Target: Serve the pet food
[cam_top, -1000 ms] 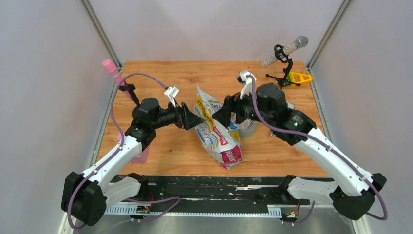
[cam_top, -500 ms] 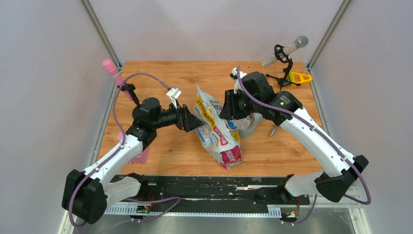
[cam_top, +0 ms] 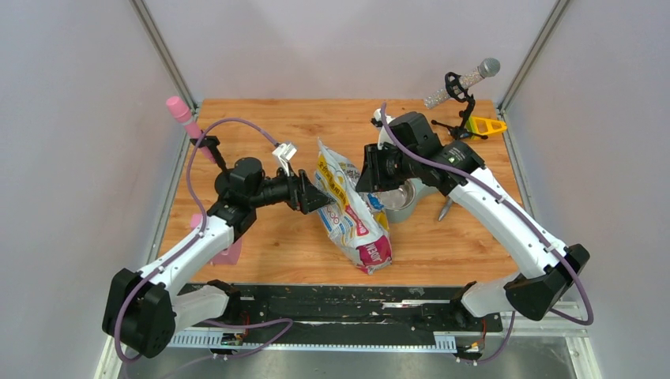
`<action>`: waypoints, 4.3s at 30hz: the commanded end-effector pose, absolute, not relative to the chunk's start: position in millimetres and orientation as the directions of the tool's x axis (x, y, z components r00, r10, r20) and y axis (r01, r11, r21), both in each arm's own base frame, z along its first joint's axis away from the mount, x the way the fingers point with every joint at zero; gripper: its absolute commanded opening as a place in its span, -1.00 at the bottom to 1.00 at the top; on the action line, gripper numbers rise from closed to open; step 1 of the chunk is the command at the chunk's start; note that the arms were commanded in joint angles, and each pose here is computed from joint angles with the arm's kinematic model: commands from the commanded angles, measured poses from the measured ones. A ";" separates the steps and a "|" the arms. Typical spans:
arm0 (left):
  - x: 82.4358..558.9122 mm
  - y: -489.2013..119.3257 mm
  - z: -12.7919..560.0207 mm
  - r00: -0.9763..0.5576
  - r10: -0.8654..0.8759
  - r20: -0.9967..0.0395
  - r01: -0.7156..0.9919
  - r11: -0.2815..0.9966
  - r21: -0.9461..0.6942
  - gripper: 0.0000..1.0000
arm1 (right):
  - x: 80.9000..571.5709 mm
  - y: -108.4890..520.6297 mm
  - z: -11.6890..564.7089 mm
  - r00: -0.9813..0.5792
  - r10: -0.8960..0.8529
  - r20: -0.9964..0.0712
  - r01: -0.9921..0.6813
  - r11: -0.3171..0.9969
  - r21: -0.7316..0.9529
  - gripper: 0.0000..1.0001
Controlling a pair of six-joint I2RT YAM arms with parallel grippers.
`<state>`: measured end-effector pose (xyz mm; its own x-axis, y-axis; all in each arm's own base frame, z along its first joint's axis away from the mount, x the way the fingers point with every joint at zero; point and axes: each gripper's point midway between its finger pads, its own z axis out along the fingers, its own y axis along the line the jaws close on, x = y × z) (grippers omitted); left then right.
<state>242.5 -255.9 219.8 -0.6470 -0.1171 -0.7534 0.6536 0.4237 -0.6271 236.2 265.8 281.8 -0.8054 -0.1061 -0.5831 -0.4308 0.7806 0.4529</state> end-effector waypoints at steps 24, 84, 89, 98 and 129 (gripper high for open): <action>242.4 -275.2 241.2 -0.605 -0.100 -0.790 0.715 0.369 -0.594 1.00 | 237.2 271.1 275.1 -0.787 -0.160 -0.596 -0.488 0.753 0.442 -0.31; 245.5 -271.8 276.7 -0.760 -0.072 -0.646 0.441 0.672 -0.594 0.24 | 208.3 305.3 294.7 -0.693 -0.126 -0.710 -0.648 0.539 0.538 -1.00; 239.5 -272.6 278.2 -0.761 -0.059 -0.647 0.456 0.661 -0.596 0.01 | 222.9 297.0 294.7 -0.674 -0.080 -0.734 -0.616 0.610 0.498 -1.00; 233.7 -272.6 282.3 -0.742 -0.044 -0.669 0.495 0.637 -0.591 -1.00 | 245.1 268.8 295.7 -0.629 0.018 -0.777 -0.508 0.748 0.428 -1.00; 244.8 -161.5 244.9 -0.682 -0.061 -0.729 0.148 0.965 -0.219 -1.00 | 322.0 226.3 304.8 -0.426 -0.020 -0.905 -0.182 0.981 0.064 -1.00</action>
